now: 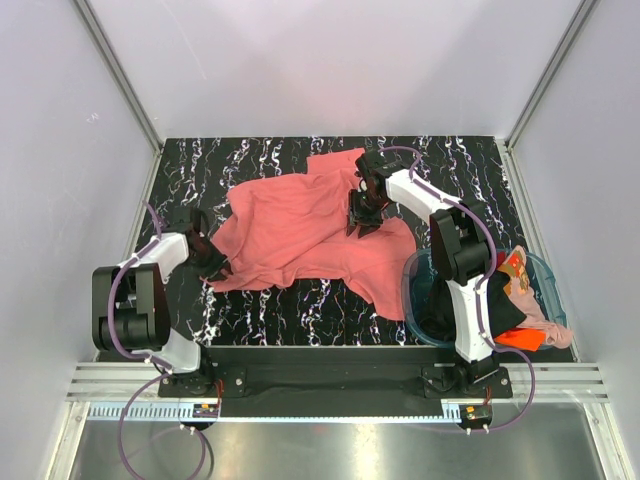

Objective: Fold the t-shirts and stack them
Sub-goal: Flatten the tshirt out

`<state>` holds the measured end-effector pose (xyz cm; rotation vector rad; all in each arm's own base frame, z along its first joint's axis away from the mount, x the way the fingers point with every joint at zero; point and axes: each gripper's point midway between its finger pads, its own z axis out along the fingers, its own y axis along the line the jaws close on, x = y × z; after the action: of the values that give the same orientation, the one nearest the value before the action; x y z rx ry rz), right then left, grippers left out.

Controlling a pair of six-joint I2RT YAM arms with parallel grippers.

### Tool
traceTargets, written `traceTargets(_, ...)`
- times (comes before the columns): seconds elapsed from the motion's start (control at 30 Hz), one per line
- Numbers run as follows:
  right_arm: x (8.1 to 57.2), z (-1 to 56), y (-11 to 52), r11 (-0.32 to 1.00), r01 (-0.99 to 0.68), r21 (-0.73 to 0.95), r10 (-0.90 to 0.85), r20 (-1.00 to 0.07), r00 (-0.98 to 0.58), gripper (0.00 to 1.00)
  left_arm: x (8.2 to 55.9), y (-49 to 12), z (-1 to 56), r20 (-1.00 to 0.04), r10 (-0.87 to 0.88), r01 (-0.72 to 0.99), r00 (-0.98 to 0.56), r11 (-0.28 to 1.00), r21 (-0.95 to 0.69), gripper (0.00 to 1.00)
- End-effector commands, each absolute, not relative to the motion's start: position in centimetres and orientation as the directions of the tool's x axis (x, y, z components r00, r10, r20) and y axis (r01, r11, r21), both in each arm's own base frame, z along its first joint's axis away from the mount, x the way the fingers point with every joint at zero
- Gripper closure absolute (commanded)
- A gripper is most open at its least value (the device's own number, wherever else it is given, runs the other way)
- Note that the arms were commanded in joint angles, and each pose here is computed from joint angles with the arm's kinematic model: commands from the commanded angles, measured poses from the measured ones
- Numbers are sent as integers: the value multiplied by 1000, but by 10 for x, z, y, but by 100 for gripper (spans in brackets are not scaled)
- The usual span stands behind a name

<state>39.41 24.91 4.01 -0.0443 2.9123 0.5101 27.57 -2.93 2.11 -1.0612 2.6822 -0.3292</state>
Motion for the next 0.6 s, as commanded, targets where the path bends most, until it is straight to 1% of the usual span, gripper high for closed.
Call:
traceTargets(0.0, 404, 74, 256, 921, -105, 375, -3, -263, -965, 56, 290, -22, 41, -206, -701, -633, -683, 708, -311, 71)
traceTargets(0.07, 404, 74, 256, 920, -102, 377, 0, -261, -965, 57, 289, -21, 44, -218, -702, -634, -678, 708, -310, 73)
traceTargets(0.13, 405, 73, 256, 920, -100, 379, 2, -260, -966, 56, 288, -20, 44, -219, -702, -636, -678, 709, -303, 73)
traceTargets(0.17, 405, 73, 256, 920, -101, 379, 1, -258, -966, 57, 288, -21, 45, -219, -703, -636, -677, 708, -307, 69)
traceTargets(0.2, 405, 73, 257, 920, -101, 379, 1, -260, -966, 57, 288, -21, 44, -216, -704, -637, -677, 707, -308, 68)
traceTargets(0.37, 403, 72, 256, 920, -97, 380, 3, -254, -967, 56, 285, -24, 44, -208, -708, -636, -675, 701, -323, 67)
traceTargets(0.47, 402, 71, 256, 920, -96, 381, 2, -249, -969, 57, 284, -25, 44, -210, -709, -633, -673, 700, -331, 68)
traceTargets(0.57, 403, 70, 256, 920, -98, 381, 0, -249, -968, 57, 286, -26, 42, -205, -708, -632, -675, 699, -334, 72)
